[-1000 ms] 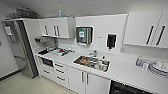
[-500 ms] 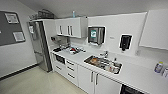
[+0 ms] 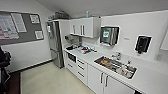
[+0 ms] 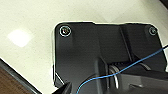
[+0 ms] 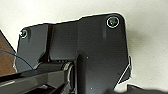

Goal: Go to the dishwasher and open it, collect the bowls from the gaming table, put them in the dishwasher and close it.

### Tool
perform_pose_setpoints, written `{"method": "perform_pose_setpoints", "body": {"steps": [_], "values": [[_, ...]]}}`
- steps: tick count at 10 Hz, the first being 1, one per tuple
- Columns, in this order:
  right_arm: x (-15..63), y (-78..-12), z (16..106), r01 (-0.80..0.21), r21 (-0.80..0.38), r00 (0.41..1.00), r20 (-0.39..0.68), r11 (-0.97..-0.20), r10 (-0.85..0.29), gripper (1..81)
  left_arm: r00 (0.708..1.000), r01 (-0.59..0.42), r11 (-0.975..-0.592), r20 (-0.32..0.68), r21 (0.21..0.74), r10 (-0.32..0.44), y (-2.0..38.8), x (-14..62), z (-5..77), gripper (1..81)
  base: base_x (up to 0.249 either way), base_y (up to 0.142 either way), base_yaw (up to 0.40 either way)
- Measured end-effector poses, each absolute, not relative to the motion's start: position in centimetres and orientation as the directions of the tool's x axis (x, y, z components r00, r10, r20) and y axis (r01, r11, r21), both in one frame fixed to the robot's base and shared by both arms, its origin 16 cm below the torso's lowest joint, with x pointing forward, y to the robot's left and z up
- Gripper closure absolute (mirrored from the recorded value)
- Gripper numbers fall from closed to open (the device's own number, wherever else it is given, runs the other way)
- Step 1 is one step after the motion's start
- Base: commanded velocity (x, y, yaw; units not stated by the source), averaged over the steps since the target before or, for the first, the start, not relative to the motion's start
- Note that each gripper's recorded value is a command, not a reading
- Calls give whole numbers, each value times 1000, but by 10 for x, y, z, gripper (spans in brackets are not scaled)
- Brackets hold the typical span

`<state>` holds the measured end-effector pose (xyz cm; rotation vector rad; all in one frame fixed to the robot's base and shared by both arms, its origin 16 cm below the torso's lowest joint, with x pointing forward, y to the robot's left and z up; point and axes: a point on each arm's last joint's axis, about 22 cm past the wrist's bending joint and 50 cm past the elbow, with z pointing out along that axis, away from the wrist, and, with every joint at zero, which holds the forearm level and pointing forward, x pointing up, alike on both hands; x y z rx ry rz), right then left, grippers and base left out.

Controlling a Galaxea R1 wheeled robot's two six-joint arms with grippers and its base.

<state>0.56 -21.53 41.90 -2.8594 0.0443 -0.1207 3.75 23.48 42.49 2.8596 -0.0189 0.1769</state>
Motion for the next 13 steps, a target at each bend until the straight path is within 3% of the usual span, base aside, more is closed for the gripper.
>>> {"method": "perform_pose_setpoints", "body": {"steps": [4, 13], "values": [[4, -190, 433, -9, -376, 996, 75, -926, -40, 10, 992, -29, -961, 128, 275, 7, 234, 36, 425, 10, 0, 0, 357], [3, -190, 430, 7, -363, 996, 81, -932, -24, 10, 992, -28, -961, 124, 274, 7, 234, 33, 425, 10, 0, 0, 357]]}}
